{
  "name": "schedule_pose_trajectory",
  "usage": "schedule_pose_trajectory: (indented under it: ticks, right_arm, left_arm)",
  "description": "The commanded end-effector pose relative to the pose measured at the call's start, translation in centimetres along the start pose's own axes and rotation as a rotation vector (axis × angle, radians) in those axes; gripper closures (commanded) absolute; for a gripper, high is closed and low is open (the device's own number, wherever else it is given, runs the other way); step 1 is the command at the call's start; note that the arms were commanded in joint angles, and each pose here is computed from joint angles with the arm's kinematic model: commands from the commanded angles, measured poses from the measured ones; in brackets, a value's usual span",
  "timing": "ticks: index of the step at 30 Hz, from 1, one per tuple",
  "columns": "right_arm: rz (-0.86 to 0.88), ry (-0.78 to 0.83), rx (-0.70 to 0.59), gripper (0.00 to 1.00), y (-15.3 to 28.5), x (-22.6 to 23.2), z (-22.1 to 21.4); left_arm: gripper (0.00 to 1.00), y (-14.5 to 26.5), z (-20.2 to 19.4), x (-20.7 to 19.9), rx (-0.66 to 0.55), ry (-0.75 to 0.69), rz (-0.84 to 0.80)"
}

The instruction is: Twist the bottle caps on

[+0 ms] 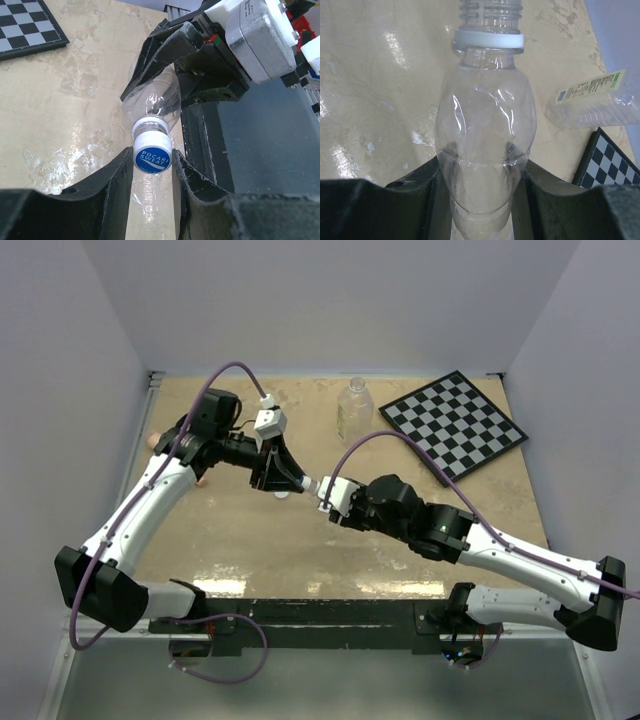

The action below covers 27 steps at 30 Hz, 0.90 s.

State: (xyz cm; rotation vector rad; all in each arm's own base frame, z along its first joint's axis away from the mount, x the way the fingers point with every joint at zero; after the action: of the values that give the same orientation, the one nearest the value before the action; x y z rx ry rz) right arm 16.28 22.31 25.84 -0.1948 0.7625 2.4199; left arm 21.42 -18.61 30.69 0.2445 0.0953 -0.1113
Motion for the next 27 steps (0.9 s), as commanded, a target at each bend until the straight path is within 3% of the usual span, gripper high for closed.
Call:
schedule_pose_trajectory:
  ticks: [1,11,18,27]
  right_arm:
    - [-0.02,-0.035,-0.167,0.66,0.6,-0.4,3.1]
    - [0.032,-0.034,-0.19,0.67,0.6,0.0,3.7]
    - [0.084,-0.061,-0.232,0.68,0.8,0.6,4.2]
    - [0.025,-0.077,-0.24,0.71,0.8,0.0,4.0]
  left_arm:
    - [1.0,-0.3,0.8,-1.1,-0.046,-0.013,-0.06]
    - [1.0,-1.0,0.0,-1.3,0.015,-0.022,-0.035]
    - [1.0,-1.2,0.1,-1.6,-0.016,-0.028,-0.079]
    - [1.0,-1.3,0.7,-2.2,-0.062,0.032,-0.079]
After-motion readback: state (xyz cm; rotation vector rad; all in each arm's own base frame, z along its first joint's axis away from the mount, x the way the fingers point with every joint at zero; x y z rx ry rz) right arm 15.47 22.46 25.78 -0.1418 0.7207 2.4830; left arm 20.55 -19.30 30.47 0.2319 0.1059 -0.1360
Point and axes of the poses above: each gripper's point midway between its finger pads, its own y axis back along the fingers, its own x axis along the line the jaws close on, z = x × y, the point moved 7 cm from there along y, back along the fingers, and after that the axes turned 10 degrees about -y, right-handed, at the moved point
